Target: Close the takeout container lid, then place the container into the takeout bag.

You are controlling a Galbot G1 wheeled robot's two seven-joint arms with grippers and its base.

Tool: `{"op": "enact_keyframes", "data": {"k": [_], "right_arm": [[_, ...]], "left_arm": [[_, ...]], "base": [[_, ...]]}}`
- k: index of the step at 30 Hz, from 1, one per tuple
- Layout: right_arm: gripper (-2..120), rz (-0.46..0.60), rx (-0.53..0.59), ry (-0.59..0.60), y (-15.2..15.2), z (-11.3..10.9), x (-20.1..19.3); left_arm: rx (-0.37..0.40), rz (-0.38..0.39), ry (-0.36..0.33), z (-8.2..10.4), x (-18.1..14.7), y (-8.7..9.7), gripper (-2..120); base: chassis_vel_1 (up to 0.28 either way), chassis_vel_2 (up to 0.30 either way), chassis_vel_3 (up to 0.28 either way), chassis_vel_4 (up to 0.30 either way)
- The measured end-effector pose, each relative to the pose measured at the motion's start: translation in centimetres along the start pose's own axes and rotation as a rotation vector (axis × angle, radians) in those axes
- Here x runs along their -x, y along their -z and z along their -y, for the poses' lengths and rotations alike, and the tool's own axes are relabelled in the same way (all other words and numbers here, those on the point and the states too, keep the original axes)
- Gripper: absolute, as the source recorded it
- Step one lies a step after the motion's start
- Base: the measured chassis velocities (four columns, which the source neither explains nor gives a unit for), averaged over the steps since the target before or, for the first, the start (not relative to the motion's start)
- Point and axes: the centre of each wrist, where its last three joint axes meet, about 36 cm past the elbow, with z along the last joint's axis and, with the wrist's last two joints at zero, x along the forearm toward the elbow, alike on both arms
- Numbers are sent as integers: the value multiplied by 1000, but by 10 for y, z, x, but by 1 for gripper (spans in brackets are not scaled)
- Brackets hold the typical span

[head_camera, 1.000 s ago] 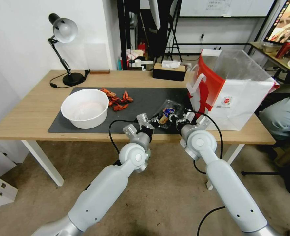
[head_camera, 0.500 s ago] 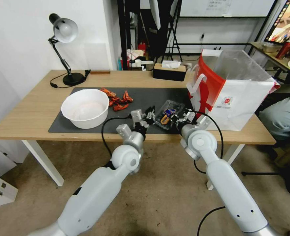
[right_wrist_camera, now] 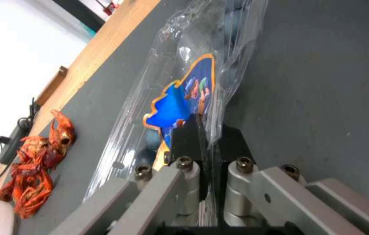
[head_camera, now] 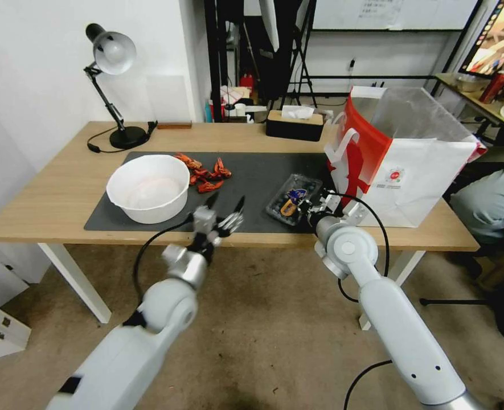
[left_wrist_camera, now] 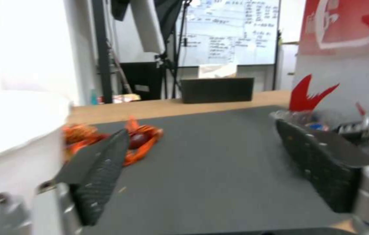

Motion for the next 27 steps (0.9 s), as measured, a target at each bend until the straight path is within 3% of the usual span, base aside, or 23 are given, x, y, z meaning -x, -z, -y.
{"op": "enact_keyframes", "data": {"k": [2,11,20,27], "right_arm": [[0,3,0,-2,1,1,0],[0,10,-2,-4,2,6,-2],[0,13,-2,0,3,7,-2],[0,45,14,87,11,-14,-16]], "left_arm": [[25,-1,22,-3,-12,-4,98],[51,11,134,-17,-52,-15,100],[30,-21,207,-12,-85,-33,100],[33,-24,226,-13,-90,-37,100]], "base": [[0,0,0,0],[0,0,0,0],[0,0,0,0],[0,0,0,0]]}}
